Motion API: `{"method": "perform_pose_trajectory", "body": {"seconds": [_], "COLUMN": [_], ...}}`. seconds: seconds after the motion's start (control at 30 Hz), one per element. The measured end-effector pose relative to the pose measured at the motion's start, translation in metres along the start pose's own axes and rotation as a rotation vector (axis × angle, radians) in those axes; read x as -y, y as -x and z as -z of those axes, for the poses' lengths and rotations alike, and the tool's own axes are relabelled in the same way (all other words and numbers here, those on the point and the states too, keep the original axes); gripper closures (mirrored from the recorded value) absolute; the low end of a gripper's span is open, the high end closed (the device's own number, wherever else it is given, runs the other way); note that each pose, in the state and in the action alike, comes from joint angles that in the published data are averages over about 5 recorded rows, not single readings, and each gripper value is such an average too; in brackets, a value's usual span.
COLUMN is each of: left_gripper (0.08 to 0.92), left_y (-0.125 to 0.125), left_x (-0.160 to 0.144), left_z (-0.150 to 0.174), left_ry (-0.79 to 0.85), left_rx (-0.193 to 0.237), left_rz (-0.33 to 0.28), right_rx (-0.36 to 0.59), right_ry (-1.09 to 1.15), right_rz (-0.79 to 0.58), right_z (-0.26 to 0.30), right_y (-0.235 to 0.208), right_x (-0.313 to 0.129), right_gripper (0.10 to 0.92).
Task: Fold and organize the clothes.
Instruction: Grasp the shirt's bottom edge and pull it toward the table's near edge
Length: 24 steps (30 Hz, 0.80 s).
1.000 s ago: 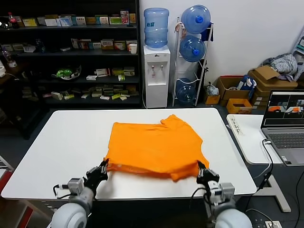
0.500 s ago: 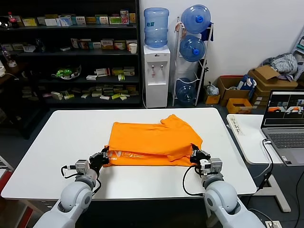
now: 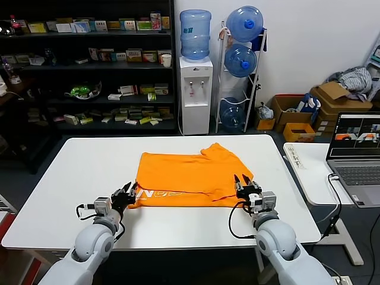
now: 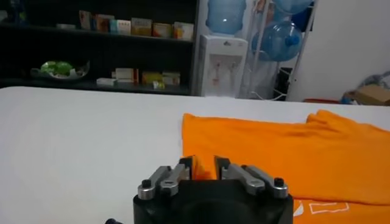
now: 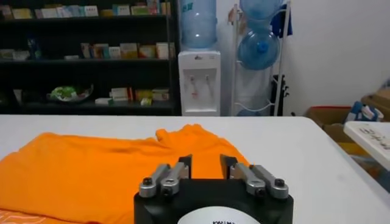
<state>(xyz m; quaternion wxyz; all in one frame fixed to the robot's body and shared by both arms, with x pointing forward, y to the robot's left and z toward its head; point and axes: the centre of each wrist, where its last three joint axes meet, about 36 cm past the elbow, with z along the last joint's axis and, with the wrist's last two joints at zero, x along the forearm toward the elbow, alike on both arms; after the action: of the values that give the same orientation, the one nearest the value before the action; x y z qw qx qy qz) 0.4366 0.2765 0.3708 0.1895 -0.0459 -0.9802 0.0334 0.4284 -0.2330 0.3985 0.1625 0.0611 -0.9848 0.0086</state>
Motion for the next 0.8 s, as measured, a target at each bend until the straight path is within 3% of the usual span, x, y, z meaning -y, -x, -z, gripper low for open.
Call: {"method": "perform_pose_trajectory", "body": {"seconds": [0.2,0.4,0.53,0.8], "left_gripper": [0.445,0.272,0.190,0.177], "left_y": [-0.020,-0.038,-0.042,-0.039], "left_x": [-0.002,0.001,0.005,0.002], "left_z": [-0.010,-0.034,-0.043,-0.048], "left_ry": [0.005,-0.010,-0.021,-0.030], "left_rx": [-0.008,-0.046,-0.061,-0.067], "left_rz": [-0.010,-0.030,-0.037,-0.034], "right_rx": [-0.033,-0.102,-0.137,-0.182], "right_ry": [-0.041,-0.028,-0.007,0.034], "right_rz": [-0.004,-0.015,-0.008,0.004], "right_z": [-0.014,-0.031,-0.039,-0.050], "right_y": [-0.022,-0.038,-0.042,-0.039], "right_x": [0.017,0.032,0.035,0.037], "right_gripper": [0.382,0.227,0.202,0.200]}}
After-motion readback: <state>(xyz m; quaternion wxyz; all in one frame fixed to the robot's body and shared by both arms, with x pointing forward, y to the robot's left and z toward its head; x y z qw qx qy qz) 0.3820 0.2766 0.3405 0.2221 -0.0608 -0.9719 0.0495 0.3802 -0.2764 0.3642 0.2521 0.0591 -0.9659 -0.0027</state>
